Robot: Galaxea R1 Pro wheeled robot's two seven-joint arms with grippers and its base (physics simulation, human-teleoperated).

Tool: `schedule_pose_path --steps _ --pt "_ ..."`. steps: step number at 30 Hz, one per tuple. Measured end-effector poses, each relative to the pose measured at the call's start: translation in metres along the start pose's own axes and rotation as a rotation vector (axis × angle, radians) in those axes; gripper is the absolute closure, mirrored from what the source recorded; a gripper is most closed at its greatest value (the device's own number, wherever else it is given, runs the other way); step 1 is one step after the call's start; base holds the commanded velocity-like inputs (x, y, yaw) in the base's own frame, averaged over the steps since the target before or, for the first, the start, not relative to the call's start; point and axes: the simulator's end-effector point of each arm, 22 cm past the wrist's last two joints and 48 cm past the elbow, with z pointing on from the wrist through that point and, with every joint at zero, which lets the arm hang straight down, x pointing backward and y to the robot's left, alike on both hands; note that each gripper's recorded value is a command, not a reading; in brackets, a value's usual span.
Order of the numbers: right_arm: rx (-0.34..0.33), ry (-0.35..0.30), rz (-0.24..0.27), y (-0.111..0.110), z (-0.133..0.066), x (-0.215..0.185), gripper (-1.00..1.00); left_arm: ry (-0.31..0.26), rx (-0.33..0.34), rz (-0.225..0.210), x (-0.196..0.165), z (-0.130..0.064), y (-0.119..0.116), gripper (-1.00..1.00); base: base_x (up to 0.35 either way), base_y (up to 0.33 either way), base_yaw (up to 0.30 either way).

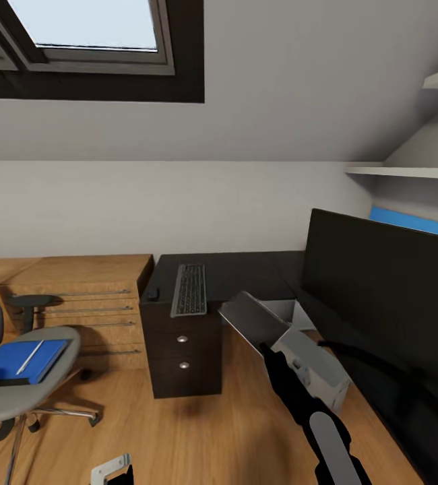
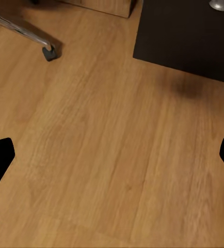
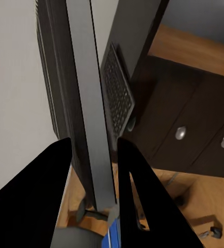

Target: In the bedroom, organize the workspace by keeping the computer under the desk, ensuring the monitor is on the desk, placing the keyboard on the desk next to the monitor, placing the mouse on the desk next to the keyboard, moving the folder from the swivel chair onto the desk next to the mouse, stacking the notebook on top of the folder with the pen on top of the notebook, and positioning the swivel chair next to the desk.

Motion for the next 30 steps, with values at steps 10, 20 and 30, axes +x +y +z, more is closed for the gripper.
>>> schedule_pose_path --steps 10,20,30 --pt "-0.006 -0.003 0.001 0.002 0.0 -0.001 1.0 0.003 0.003 -0.001 0.001 0.0 -0.001 -1.0 0.166 0.06 0.0" --pt "-0.007 -0.004 0.001 0.011 -0.001 -0.004 1.0 0.001 0.004 0.002 -0.007 -0.005 -0.002 -1.0 0.008 0.001 0.0" --pt "0.018 0.003 0.018 0.0 0.0 -0.001 1.0 -0.002 0.003 0.002 -0.007 -0.006 -0.001 -1.0 0.069 0.0 0.0"
